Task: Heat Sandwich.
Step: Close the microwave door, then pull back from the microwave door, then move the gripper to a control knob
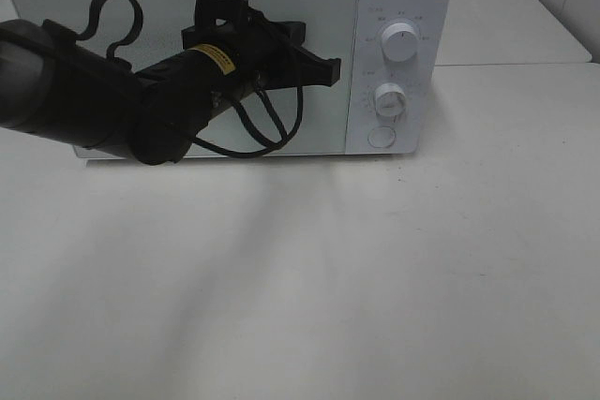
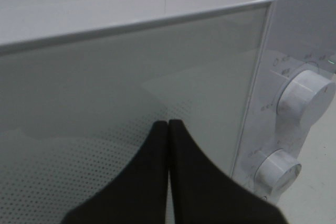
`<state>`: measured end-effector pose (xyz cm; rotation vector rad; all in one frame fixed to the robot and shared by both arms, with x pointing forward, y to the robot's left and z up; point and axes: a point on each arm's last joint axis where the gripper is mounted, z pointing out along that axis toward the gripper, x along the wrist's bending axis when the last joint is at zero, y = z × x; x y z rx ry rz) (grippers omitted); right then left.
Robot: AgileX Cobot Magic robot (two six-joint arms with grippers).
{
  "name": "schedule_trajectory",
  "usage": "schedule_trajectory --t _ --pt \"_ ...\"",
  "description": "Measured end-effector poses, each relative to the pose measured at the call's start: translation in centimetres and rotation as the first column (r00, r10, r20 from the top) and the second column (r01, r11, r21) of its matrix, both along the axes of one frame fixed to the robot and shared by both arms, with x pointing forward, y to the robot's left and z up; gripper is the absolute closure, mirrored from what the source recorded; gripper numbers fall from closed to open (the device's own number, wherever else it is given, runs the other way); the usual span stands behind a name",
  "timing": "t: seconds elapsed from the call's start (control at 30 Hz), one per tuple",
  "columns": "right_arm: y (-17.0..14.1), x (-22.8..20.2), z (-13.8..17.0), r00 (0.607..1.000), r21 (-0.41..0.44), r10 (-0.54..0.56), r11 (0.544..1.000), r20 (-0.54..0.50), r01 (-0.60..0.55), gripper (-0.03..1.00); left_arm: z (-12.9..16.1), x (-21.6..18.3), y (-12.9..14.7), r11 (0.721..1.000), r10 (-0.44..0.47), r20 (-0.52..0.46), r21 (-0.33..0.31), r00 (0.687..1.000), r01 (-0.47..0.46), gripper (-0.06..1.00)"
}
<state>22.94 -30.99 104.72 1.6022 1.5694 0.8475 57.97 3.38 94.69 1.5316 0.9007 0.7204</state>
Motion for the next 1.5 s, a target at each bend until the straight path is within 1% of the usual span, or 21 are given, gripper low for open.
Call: schedule_trajectory --t 0.5,0.67,0.8,0.9,0.97,1.07,1.2,1.23,1.27,1.3,1.37,1.4,1.43,1.5 --pt "0.0 0.0 0.0 1.000 0.000 0.000 1.000 0.001 0.000 0.20 0.0 0.0 0.0 1.000 -0.002 0.000 0.001 1.000 0.002 0.94" --pt "0.0 0.0 0.0 1.000 0.000 0.000 1.000 0.001 0.000 0.20 0.3 -0.1 0.0 1.000 -0.003 -0.020 0.001 1.000 0.003 0.94" --pt "0.0 0.0 0.0 1.000 0.000 0.000 1.000 0.001 0.000 0.20 0.4 -0.4 -0.3 1.000 0.002 -0.037 -0.010 0.999 -0.003 0.94" --pt "0.0 0.0 0.0 1.000 0.000 0.000 1.000 0.001 0.000 0.20 0.3 -1.1 -0.3 1.000 0.008 -0.062 -0.019 0.998 -0.010 0.94" --pt "0.0 0.0 0.0 1.000 0.000 0.000 1.000 0.001 0.000 0.20 0.1 -1.5 -0.2 1.000 0.007 -0.070 -0.016 0.998 -0.008 0.94" --pt "0.0 0.0 0.0 1.000 0.000 0.000 1.000 0.001 0.000 0.20 -0.1 -3.0 0.2 1.000 -0.008 -0.094 0.003 0.996 0.008 0.94" --pt "0.0 0.0 0.0 1.000 0.000 0.000 1.000 0.001 0.000 0.20 0.3 -4.4 0.9 1.000 -0.016 -0.113 0.001 0.993 0.017 0.94" --pt "0.0 0.0 0.0 1.000 0.000 0.000 1.000 0.001 0.000 0.20 0.3 -4.8 1.1 1.000 -0.018 -0.124 -0.001 0.992 0.018 0.94" --pt "0.0 0.0 0.0 1.000 0.000 0.000 1.000 0.001 0.000 0.20 0.3 -5.4 1.6 1.000 -0.018 -0.157 0.001 0.987 0.018 0.94" --pt "0.0 0.0 0.0 1.000 0.000 0.000 1.000 0.001 0.000 0.20 0.3 -5.4 1.6 1.000 -0.018 -0.157 0.001 0.987 0.018 0.94" --pt "0.0 0.0 0.0 1.000 0.000 0.000 1.000 0.001 0.000 0.20 0.4 -6.0 2.1 1.000 -0.020 -0.204 0.003 0.979 0.021 0.94" --pt "0.0 0.0 0.0 1.000 0.000 0.000 1.000 0.001 0.000 0.20 0.6 -6.5 2.3 1.000 -0.024 -0.255 0.011 0.967 0.028 0.94" --pt "0.0 0.0 0.0 1.000 0.000 0.000 1.000 0.001 0.000 0.20 0.6 -6.5 2.3 1.000 -0.024 -0.255 0.011 0.967 0.028 0.94" --pt "0.0 0.0 0.0 1.000 0.000 0.000 1.000 0.001 0.000 0.20 0.8 -7.0 2.5 0.999 -0.031 -0.315 0.031 0.949 0.043 0.94"
